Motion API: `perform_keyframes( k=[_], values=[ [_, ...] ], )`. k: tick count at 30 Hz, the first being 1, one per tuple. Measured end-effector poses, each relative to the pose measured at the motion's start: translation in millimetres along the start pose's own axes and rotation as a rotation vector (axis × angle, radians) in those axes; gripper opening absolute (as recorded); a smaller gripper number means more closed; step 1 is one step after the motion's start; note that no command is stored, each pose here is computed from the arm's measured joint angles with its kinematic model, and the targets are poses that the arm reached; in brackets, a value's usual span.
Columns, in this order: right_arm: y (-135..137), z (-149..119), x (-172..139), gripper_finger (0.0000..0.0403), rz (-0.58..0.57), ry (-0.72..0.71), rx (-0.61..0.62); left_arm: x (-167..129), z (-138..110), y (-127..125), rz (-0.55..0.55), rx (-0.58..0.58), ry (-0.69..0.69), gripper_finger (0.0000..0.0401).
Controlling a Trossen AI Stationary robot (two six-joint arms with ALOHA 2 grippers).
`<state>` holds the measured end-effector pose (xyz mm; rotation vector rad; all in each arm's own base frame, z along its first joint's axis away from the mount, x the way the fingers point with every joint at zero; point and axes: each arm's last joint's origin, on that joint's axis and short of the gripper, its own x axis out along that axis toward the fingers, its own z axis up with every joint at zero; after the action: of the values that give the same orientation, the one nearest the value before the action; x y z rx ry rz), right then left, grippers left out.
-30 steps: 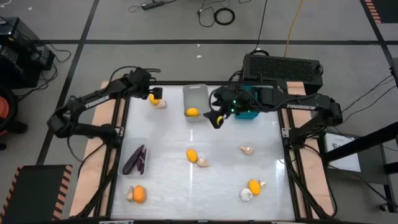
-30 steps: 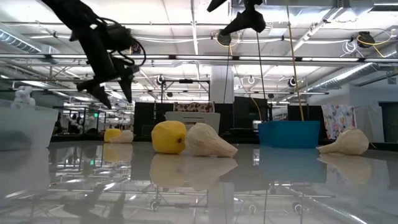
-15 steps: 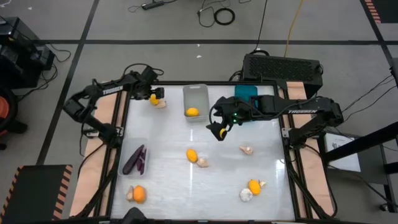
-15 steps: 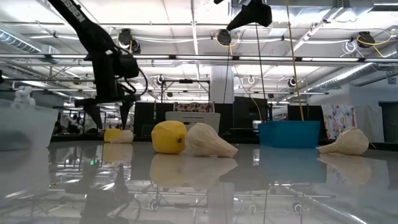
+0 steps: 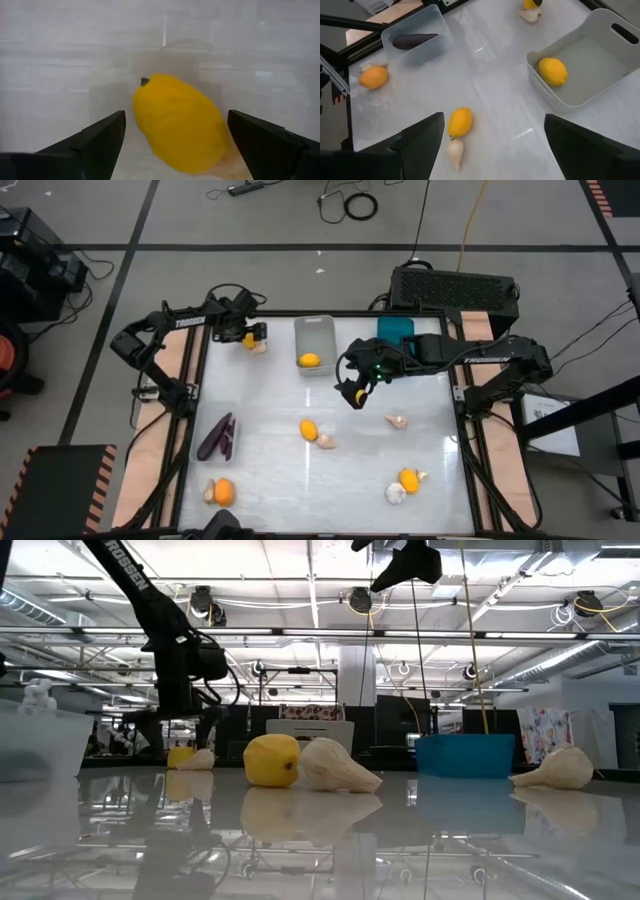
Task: Sort produce into baskets
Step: Put the yellow lemon into the gray bin
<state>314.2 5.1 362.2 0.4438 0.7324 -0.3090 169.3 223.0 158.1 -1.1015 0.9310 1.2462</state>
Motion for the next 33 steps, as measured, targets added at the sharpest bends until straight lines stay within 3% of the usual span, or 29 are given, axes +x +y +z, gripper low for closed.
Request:
perform_keyframes(
  k=[4, 13, 19, 26, 33],
  values=[
    [0, 0, 0, 0.0336, 0.000, 0.002, -0.003, 0, 0, -1, -0.003, 0.001, -0.005, 0.0338],
    [2, -1, 0, 0.0336, 0.006, 0.004, -0.007, 0, 0, 0, 0.000, 0.002, -0.007, 0.0245],
    [9, -5, -1, 0.0336, 0.024, 0.012, -0.015, -4, 0, -1, -0.021, 0.026, -0.005, 0.0228],
    [16, -10, -3, 0.0336, 0.041, 0.020, -0.012, -41, 4, -2, -0.157, 0.022, -0.132, 0.0226],
    [17, -10, -3, 0.0336, 0.040, 0.017, 0.020, -107, 4, -23, -0.502, 0.044, -0.291, 0.0225]
  ],
)
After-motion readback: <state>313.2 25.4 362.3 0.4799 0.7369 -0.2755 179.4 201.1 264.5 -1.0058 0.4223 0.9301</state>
